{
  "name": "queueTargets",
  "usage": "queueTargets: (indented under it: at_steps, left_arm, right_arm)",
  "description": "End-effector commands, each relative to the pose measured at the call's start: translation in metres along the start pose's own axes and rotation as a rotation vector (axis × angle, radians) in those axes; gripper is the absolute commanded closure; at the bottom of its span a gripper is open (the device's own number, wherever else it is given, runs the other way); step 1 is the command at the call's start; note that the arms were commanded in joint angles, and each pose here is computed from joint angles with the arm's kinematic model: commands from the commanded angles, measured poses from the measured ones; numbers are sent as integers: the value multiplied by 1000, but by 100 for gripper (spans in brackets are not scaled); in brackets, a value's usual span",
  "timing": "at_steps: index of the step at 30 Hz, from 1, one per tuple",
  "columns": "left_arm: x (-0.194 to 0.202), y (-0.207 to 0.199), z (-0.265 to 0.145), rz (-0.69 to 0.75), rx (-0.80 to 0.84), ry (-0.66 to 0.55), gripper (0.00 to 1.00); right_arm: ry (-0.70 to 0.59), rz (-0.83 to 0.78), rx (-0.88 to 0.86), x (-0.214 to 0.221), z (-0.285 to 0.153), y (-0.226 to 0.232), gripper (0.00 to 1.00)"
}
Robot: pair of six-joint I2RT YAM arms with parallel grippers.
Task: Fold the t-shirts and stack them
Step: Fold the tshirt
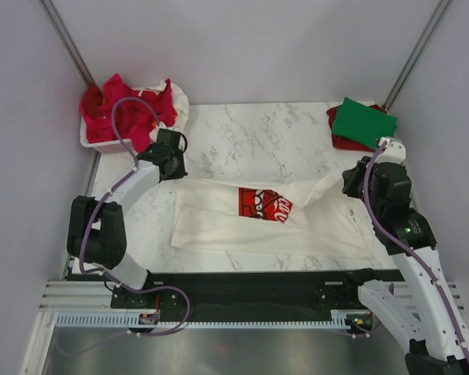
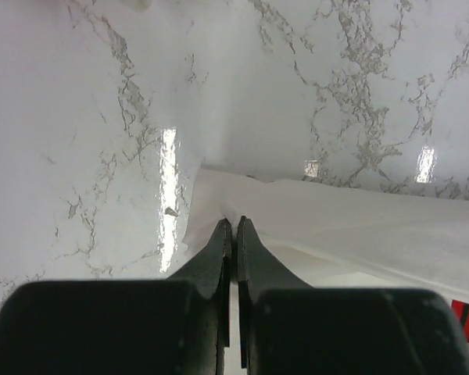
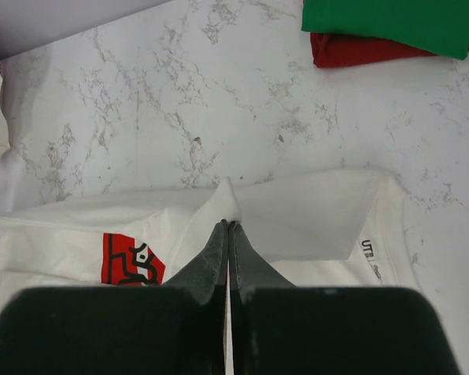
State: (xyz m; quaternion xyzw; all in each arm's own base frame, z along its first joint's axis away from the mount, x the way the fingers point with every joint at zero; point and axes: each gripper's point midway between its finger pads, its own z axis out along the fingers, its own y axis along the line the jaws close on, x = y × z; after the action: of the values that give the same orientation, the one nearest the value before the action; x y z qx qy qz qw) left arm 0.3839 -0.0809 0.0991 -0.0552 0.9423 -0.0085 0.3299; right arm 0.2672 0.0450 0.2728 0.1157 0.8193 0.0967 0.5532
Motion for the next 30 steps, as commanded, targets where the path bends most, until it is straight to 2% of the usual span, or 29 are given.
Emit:
queueTargets:
  at_steps: [1,8,12,15,16,17,18,19,20,22,23,26,30]
  left_arm:
    - [-11,8,-11,35,-30,-72,98]
    - [3,12,-13,43,-45,-64,98]
    - [12,15,-16,51,-58,-59,98]
    - [21,19,-22,75,-56,-49,85]
    - [21,23,-25,73,-73,-55,63]
    - [22,27,-28,68,-93,-58,53]
    - [21,37,-32,62,-142,-75,43]
    - [13,40,-42,47,-153,-115,13]
    - [11,44,-47,39,-168,-134,1]
    - [0,49,-61,12,-184,-193,0]
    - [-6,48,-64,4,-176,-211,0]
    - [-11,35,-64,12,-110,-210,0]
    - [-5,9,-52,20,15,-154,2]
  right_arm:
    - [-40,46,47,-2,-14,-11,100]
    - [1,101,89,27,-26,-27,100]
    - [-40,175,177,32,-34,-46,100]
    - [-109,289,247,29,-46,-60,100]
    - [-128,312,247,29,-51,-62,92]
    - [-131,330,250,31,-54,-63,82]
    - [-144,355,246,29,-56,-63,67]
    - [-166,375,237,28,-62,-65,33]
    - [-174,382,239,29,-65,-66,24]
    - [-209,412,215,26,-73,-66,12]
    - [-222,422,204,25,-76,-66,11]
    - [-229,422,174,25,-76,-62,9]
    - [-124,381,109,41,-50,-43,11]
